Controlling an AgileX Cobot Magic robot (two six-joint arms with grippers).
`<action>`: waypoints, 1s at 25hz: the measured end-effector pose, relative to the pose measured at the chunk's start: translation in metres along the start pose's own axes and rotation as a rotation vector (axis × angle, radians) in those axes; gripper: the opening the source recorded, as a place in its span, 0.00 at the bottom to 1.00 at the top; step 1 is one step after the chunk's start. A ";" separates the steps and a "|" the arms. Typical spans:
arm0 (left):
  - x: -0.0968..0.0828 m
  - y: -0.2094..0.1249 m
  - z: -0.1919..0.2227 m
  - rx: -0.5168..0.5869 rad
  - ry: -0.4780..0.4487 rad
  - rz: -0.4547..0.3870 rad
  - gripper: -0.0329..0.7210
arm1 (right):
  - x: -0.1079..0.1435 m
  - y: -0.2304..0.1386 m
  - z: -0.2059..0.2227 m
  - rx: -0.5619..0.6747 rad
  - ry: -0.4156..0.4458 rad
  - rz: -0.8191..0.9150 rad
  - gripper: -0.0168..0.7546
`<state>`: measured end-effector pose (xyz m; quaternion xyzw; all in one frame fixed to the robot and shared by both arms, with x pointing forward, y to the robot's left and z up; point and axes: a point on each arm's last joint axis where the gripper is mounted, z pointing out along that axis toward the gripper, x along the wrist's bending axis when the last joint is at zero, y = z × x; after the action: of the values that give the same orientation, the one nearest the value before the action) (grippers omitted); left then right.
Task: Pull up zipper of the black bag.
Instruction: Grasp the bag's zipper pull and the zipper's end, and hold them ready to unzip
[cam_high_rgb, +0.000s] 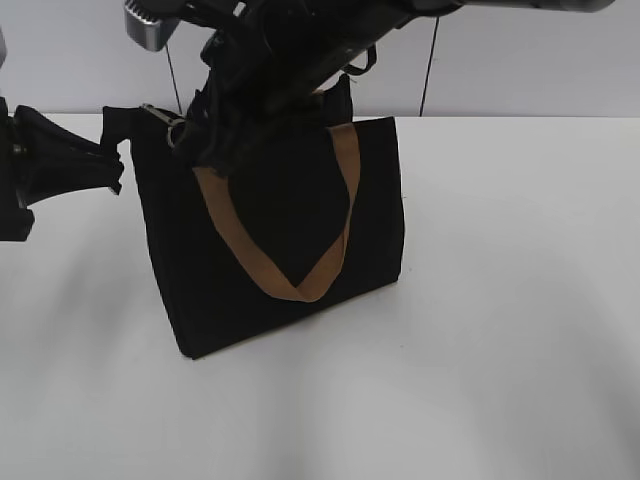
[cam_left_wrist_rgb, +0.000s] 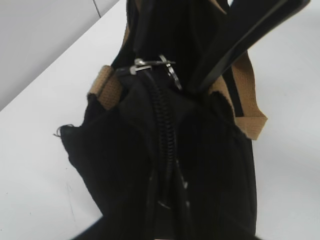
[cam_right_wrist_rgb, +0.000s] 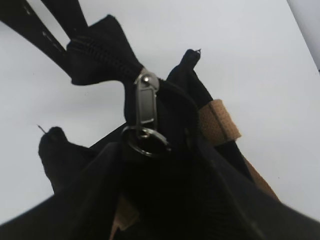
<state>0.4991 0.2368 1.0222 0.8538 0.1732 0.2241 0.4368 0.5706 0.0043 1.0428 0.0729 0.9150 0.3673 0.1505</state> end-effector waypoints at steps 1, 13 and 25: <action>0.000 0.000 0.000 0.000 0.000 0.000 0.08 | 0.000 -0.001 0.001 0.001 -0.002 -0.006 0.49; 0.000 0.000 0.000 0.000 0.000 0.000 0.08 | -0.001 0.000 0.004 -0.013 -0.025 -0.026 0.48; 0.000 0.000 0.000 0.003 0.004 0.000 0.08 | 0.013 0.005 0.008 0.001 0.034 -0.025 0.15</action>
<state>0.4994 0.2371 1.0221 0.8539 0.1745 0.2258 0.4353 0.5605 0.0164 1.0384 0.0551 0.9184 0.3662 0.1394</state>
